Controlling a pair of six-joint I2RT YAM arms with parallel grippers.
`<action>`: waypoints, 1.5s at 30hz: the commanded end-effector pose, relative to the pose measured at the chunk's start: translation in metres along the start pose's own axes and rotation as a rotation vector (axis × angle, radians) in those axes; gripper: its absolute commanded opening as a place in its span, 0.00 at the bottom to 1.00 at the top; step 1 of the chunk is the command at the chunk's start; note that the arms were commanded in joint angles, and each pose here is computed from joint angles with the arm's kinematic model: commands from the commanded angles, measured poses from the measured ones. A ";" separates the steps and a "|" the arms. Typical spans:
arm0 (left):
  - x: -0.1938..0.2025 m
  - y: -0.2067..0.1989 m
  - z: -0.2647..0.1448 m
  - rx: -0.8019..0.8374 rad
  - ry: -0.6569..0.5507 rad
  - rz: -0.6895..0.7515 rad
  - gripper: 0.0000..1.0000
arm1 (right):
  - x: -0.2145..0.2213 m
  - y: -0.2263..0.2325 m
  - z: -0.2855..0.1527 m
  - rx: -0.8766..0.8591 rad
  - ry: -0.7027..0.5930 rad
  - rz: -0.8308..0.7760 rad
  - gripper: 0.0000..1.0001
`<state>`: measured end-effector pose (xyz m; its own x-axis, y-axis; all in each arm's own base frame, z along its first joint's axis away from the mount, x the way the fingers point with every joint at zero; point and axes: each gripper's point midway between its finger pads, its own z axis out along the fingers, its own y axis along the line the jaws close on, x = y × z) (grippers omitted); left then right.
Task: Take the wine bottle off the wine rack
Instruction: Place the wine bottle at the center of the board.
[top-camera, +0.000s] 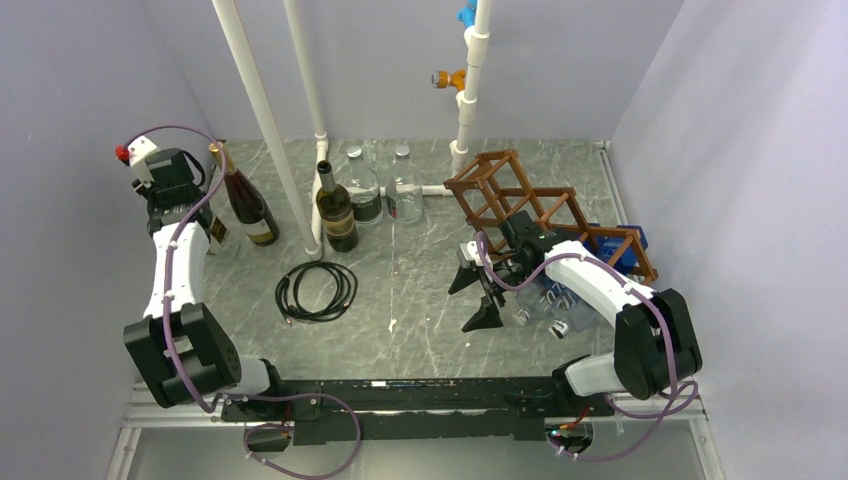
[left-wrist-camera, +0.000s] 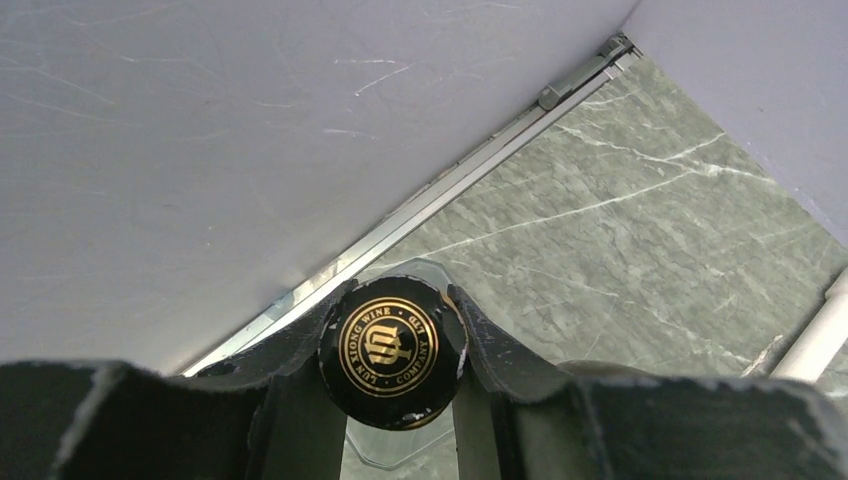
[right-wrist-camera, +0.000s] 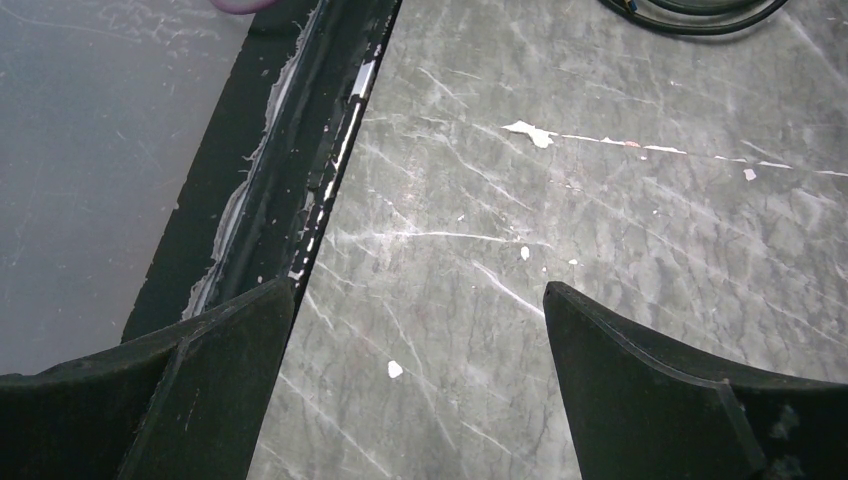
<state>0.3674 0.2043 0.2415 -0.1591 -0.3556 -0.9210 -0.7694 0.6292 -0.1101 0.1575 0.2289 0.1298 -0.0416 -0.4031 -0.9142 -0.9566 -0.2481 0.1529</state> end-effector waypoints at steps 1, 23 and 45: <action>-0.059 -0.015 -0.011 0.070 -0.181 -0.122 0.42 | -0.010 -0.005 -0.001 0.001 -0.012 -0.059 0.99; -0.081 -0.005 -0.052 0.098 -0.221 -0.210 0.84 | -0.011 -0.004 -0.002 0.005 -0.008 -0.072 0.99; -0.032 0.034 -0.132 -0.118 0.042 -0.413 1.00 | -0.012 -0.005 -0.005 0.024 0.008 -0.095 0.99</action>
<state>0.2883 0.1560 0.3296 0.1986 -0.5258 -0.8271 -0.7923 0.4106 -0.4513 0.1596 0.2267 0.1266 -0.0240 -0.4213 -0.9066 -0.9601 -0.2431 0.1384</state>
